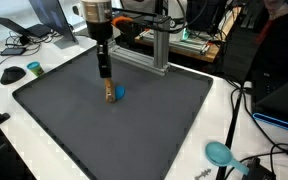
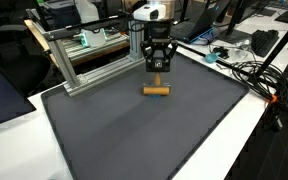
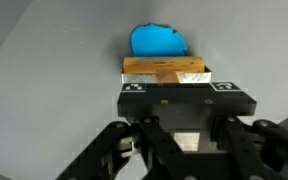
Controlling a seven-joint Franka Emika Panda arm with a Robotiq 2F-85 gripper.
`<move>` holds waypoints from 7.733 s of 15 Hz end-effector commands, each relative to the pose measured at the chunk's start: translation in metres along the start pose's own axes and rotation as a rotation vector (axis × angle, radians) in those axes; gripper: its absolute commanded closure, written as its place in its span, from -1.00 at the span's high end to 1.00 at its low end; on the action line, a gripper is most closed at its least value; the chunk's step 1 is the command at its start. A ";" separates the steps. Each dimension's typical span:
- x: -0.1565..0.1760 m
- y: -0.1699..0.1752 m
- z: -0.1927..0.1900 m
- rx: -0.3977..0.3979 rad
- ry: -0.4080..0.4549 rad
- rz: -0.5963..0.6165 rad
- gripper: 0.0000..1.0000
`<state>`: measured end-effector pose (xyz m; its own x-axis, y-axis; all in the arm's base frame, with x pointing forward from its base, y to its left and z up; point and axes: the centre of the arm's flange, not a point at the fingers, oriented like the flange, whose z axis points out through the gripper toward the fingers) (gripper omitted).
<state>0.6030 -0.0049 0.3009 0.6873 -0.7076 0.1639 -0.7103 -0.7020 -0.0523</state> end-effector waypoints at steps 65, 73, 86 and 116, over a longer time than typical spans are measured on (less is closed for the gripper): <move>-0.010 -0.003 -0.014 -0.008 -0.019 -1.109 -0.57; -0.012 -0.013 0.005 0.003 -0.071 -1.154 -0.57; 0.001 -0.002 0.038 0.106 -0.186 -1.230 -0.57; -0.038 0.007 0.061 0.059 -0.264 -1.352 -0.57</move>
<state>0.6124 0.0102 0.3025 0.8573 0.5143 0.0234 0.5118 -0.8563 0.0688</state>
